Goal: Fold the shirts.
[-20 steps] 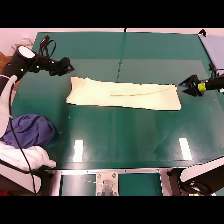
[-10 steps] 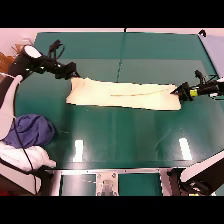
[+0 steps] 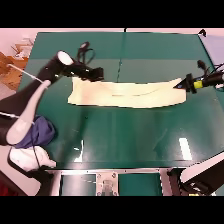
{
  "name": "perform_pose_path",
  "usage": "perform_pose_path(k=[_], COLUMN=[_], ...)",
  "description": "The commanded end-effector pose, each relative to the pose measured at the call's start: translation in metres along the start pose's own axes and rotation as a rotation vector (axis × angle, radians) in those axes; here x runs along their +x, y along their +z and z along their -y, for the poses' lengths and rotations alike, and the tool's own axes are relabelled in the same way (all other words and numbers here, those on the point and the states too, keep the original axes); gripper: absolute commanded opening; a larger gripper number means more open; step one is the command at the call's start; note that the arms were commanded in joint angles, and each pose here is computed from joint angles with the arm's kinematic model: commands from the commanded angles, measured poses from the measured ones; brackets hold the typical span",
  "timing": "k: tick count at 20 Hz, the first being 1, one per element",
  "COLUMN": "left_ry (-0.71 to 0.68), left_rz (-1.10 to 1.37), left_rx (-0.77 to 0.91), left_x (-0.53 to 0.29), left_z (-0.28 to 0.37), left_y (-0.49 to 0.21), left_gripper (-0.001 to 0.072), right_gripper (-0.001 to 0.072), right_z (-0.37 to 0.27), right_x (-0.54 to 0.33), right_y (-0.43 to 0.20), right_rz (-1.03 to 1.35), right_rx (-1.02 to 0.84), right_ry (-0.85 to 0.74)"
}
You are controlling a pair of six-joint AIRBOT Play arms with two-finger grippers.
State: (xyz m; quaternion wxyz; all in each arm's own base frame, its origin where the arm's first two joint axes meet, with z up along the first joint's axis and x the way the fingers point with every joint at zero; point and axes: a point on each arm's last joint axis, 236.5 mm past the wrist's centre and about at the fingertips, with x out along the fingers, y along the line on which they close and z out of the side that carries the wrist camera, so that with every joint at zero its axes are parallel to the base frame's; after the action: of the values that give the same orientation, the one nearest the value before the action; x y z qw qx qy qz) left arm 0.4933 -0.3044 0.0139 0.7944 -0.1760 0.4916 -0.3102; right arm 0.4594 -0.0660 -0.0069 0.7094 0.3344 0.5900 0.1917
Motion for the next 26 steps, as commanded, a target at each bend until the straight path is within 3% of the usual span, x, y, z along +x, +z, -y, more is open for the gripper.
perform_pose_path(k=[1, 6, 13, 19, 26], left_ry=[-0.092, -0.194, -0.306, -0.380, -0.238], left_rz=[0.015, 0.032, -0.042, -0.158, -0.047], left_rx=[-0.045, -0.113, -0.140, -0.072, -0.026], left_x=[0.062, 0.145, 0.189, 0.107, -0.065], left_z=[0.052, 0.111, 0.151, 0.115, 0.018], left_y=[-0.023, -0.060, -0.077, -0.029, 0.060], left_gripper=[0.0024, 0.0024, 0.0024, 0.0023, 0.0024], right_gripper=[0.0014, 0.0015, 0.0015, 0.0014, 0.0015], right_z=[-0.080, -0.176, -0.188, -0.190, -0.264], right_x=[-0.053, -0.089, -0.085, -0.082, -0.008], right_y=[-0.012, -0.037, -0.036, -0.037, -0.044], right_rz=[0.023, 0.088, 0.101, 0.093, 0.045], right_rx=[-0.086, -0.257, -0.284, -0.247, -0.198], right_ry=[0.056, 0.149, 0.146, 0.143, 0.177])
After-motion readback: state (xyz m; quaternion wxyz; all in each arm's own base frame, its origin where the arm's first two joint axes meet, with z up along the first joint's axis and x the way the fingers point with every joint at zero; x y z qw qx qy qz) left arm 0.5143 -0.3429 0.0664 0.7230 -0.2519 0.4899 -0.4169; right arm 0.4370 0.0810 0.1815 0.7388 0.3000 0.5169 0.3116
